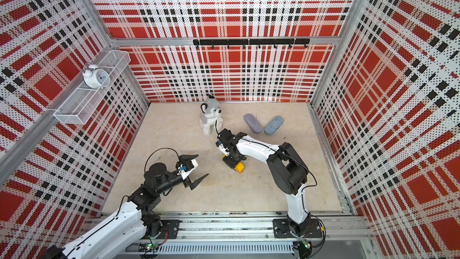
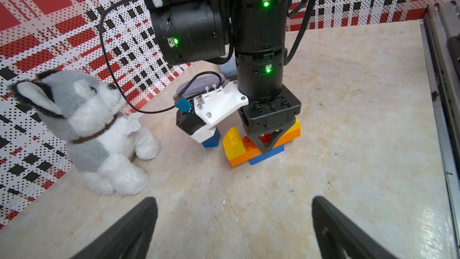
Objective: Assemble a fork with lego
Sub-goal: Pick up the lego brick from the center of the board.
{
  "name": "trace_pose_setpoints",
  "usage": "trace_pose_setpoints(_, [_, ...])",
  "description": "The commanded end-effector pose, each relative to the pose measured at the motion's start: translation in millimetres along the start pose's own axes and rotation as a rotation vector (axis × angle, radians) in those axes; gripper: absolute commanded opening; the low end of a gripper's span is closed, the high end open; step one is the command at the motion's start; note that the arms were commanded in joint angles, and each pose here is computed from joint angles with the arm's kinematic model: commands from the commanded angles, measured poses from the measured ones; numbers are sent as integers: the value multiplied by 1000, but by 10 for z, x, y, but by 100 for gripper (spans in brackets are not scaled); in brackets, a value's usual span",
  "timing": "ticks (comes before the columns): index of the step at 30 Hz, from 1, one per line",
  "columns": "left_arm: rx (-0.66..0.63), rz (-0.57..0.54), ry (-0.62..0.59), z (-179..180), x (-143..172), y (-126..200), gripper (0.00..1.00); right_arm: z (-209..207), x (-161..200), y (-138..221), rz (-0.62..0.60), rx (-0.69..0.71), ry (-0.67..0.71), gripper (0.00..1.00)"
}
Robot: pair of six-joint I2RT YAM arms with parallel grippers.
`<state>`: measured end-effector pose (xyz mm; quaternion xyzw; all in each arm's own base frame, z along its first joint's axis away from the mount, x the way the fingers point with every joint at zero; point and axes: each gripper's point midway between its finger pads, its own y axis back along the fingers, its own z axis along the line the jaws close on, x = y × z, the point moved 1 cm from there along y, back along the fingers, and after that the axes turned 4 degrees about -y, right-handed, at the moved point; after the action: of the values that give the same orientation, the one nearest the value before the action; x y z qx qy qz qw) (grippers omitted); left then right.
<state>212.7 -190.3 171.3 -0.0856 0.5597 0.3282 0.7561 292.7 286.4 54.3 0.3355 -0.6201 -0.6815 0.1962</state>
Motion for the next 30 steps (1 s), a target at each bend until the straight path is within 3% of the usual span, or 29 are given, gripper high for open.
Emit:
trace_pose_setpoints(1, [-18, -32, -22, 71, -151, 4, 98, 21, 31, -89, 18, -3, -10, 43])
trace_pose_setpoints(27, [-19, -28, -22, 64, -134, 10, 98, 16, -139, -39, -33, 3, -52, 43])
trace_pose_setpoints(30, [-19, -26, -22, 63, -129, 10, 98, 22, -151, -38, -34, -1, -50, 39])
